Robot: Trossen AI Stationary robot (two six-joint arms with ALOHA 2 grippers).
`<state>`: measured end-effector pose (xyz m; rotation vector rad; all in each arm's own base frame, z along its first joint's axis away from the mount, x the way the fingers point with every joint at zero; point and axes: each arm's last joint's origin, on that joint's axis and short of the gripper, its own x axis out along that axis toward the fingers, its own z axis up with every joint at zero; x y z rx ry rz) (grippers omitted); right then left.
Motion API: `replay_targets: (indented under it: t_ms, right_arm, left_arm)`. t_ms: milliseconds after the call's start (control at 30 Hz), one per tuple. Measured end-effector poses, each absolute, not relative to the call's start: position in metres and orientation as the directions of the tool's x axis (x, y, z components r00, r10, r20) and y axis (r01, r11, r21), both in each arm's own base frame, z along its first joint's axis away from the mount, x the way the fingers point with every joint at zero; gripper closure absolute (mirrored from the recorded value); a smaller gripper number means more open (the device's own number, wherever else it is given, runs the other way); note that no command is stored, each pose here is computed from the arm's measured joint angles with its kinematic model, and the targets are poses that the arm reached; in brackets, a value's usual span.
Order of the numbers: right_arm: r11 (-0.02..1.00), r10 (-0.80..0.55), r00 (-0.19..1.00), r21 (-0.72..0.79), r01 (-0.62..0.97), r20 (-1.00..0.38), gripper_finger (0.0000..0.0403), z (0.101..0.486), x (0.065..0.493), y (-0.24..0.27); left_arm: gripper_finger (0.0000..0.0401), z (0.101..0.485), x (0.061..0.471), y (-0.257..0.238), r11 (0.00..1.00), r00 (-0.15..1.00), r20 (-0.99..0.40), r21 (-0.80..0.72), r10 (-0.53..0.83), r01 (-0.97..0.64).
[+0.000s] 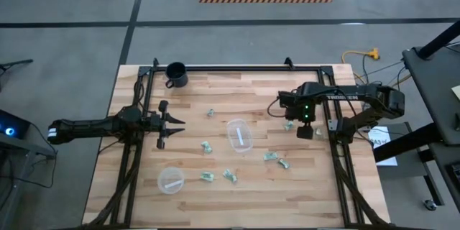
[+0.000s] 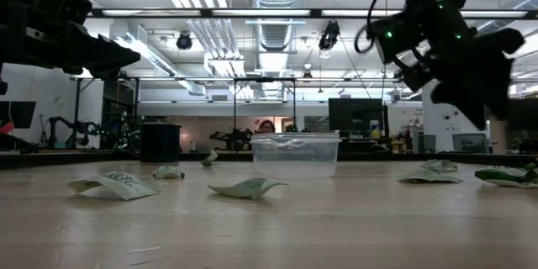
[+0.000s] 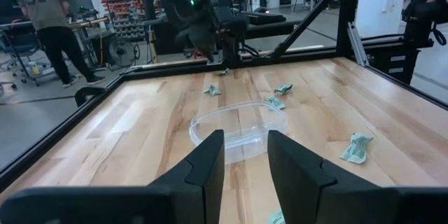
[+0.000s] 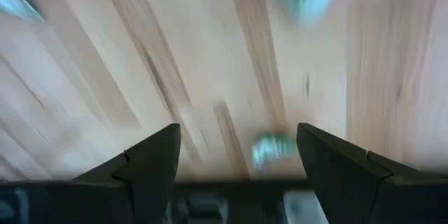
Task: Pick and place items into bin
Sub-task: Put the stevia packet into the transparent bin
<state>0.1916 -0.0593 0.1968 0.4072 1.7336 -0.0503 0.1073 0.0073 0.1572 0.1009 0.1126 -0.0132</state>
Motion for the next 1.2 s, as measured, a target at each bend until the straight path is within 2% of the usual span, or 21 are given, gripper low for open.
replay_targets:
  t_ms: [133,300,467,533,967,1200]
  right_arm:
    - [0.926,0.275,0.034,0.274,0.259,-0.961,0.0131,0.206,0.199,-0.058]
    - [0.933,0.270,0.064,0.278,0.230,-0.961,0.0131,0.214,0.197,-0.051]
    - [0.977,0.096,-0.116,0.071,0.202,-0.989,0.0133,0.203,0.182,-0.047]
    - [0.977,0.085,-0.081,0.067,0.201,-0.993,0.0133,0.203,0.184,-0.048]
    - [0.974,0.011,-0.068,-0.004,0.226,-0.998,0.0147,0.213,0.175,-0.049]
    - [0.962,0.035,-0.163,-0.011,0.271,-0.986,0.0147,0.202,0.178,-0.050]
  left_arm:
    - [0.0307,0.157,0.107,0.007,0.995,0.994,-0.113,0.099,-0.007,0.019]
    - [0.0307,0.157,0.107,0.007,0.995,0.994,-0.113,0.100,-0.007,0.019]
    - [0.0307,0.157,0.107,0.007,0.995,0.994,-0.113,0.100,-0.007,0.019]
    - [0.0307,0.157,0.107,0.007,0.995,0.994,-0.113,0.100,-0.007,0.019]
    - [0.0307,0.157,0.107,0.007,0.995,0.994,-0.112,0.100,-0.007,0.019]
    - [0.0307,0.157,0.107,0.007,0.995,0.994,-0.112,0.100,-0.007,0.019]
